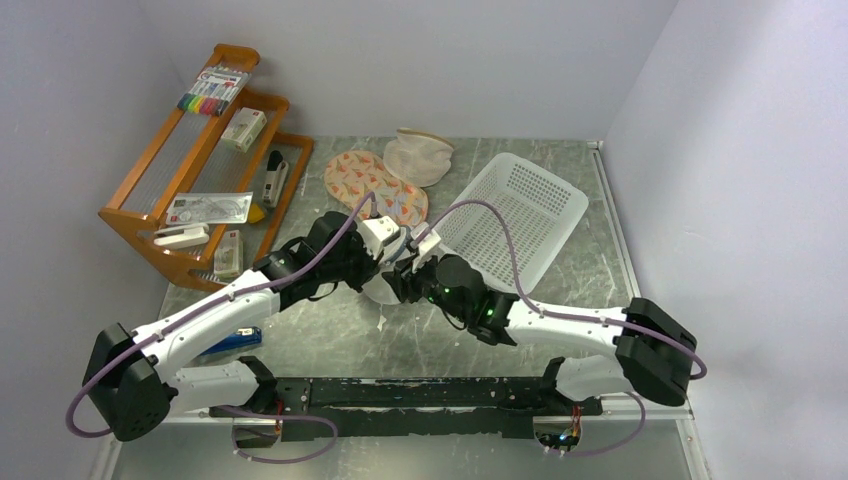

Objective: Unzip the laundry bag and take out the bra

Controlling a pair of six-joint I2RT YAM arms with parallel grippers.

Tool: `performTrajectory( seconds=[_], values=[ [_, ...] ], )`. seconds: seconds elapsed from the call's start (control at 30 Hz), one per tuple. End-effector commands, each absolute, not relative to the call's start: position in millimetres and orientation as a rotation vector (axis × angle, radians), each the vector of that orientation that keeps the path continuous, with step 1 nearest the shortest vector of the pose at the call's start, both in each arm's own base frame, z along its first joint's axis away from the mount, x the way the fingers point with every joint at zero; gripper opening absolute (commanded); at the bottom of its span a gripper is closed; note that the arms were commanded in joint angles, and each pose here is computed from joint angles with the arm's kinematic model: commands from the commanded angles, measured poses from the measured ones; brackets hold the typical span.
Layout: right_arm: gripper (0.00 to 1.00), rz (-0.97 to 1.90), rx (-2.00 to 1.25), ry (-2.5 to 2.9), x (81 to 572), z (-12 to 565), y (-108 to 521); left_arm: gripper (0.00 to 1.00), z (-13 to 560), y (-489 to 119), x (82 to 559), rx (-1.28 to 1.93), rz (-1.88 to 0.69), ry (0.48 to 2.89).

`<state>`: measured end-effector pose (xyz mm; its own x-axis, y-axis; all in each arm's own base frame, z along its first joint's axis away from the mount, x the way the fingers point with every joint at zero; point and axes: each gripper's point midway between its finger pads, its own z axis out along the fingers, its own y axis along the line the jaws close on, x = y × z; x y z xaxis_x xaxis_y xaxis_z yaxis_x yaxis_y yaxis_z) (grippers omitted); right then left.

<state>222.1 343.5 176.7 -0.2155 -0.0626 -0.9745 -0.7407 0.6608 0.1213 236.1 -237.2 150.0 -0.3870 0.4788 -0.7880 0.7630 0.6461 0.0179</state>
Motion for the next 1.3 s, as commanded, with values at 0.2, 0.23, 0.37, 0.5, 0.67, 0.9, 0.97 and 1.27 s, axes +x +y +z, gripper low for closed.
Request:
performTrajectory(
  seconds=[0.2, 0.23, 0.37, 0.5, 0.67, 0.9, 0.97, 1.27],
  values=[
    [0.39, 0.623, -0.533, 1.673, 239, 179, 348, 0.07, 170, -249, 234, 0.965, -0.548, 2.001],
    [0.39, 0.625, -0.527, 1.671, 239, 179, 349, 0.07, 170, -249, 234, 0.966, -0.549, 2.000],
    [0.40, 0.631, -0.524, 1.663, 238, 180, 356, 0.07, 167, -250, 234, 0.975, -0.551, 2.009],
    [0.39, 0.580, -0.479, 1.676, 245, 179, 352, 0.07, 166, -250, 234, 0.981, -0.554, 2.017],
    [0.25, 0.524, -0.419, 1.693, 251, 178, 341, 0.07, 165, -250, 234, 0.983, -0.549, 2.019],
    [0.12, 0.499, -0.406, 1.707, 251, 174, 333, 0.07, 162, -249, 235, 0.986, -0.537, 2.028],
    [0.10, 0.499, -0.408, 1.705, 251, 175, 332, 0.07, 162, -249, 235, 0.985, -0.536, 2.031],
    [0.07, 0.571, -0.504, 1.659, 242, 180, 345, 0.07, 160, -250, 234, 0.994, -0.542, 2.033]
  ],
)
